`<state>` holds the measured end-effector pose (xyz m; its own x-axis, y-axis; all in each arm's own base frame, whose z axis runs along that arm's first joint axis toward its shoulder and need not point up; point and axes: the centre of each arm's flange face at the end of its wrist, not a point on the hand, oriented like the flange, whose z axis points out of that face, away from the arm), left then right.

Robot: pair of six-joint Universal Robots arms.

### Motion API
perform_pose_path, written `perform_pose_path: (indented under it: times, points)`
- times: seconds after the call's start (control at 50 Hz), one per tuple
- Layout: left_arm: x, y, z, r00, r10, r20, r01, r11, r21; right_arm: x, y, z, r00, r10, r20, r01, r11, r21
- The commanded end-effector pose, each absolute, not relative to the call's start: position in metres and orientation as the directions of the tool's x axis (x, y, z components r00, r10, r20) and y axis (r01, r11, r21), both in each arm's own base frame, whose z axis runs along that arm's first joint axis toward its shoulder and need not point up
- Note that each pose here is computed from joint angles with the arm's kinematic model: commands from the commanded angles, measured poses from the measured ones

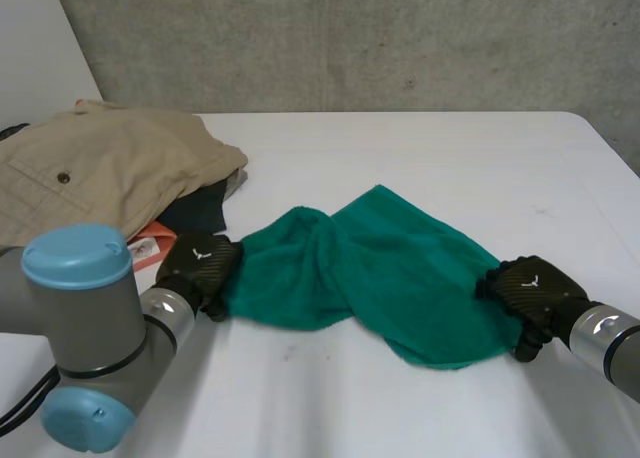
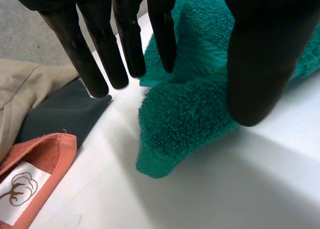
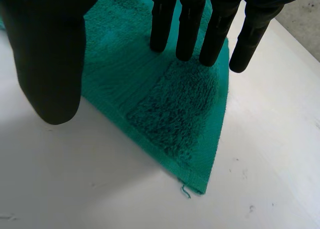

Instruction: Fold the laundry.

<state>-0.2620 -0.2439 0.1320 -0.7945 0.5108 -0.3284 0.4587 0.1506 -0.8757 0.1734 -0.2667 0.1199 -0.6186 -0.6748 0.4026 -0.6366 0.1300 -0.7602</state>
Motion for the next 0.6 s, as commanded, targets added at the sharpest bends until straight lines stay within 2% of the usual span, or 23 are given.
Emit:
perform_pose_path:
  times: [0.02, 0.26, 0.44, 0.6]
  points:
    - [-0.266, -0.253, 0.130, -0.796, 0.508, -0.330, 0.455, 0.142, -0.879, 0.175, -0.275, 0.114, -0.612, -0.667, 0.424, -0.639, 0.103, -0.762]
    - [-0.271, -0.258, 0.138, -0.801, 0.501, -0.327, 0.437, 0.118, -0.892, 0.177, -0.288, 0.112, -0.614, -0.635, 0.469, -0.637, 0.047, -0.769]
    - [-0.273, -0.253, 0.167, -0.808, 0.487, -0.331, 0.403, 0.049, -0.914, 0.176, -0.297, 0.119, -0.625, -0.614, 0.483, -0.633, 0.037, -0.773]
    - [-0.272, -0.252, 0.168, -0.808, 0.486, -0.332, 0.406, 0.051, -0.912, 0.177, -0.304, 0.118, -0.634, -0.612, 0.473, -0.619, 0.034, -0.785]
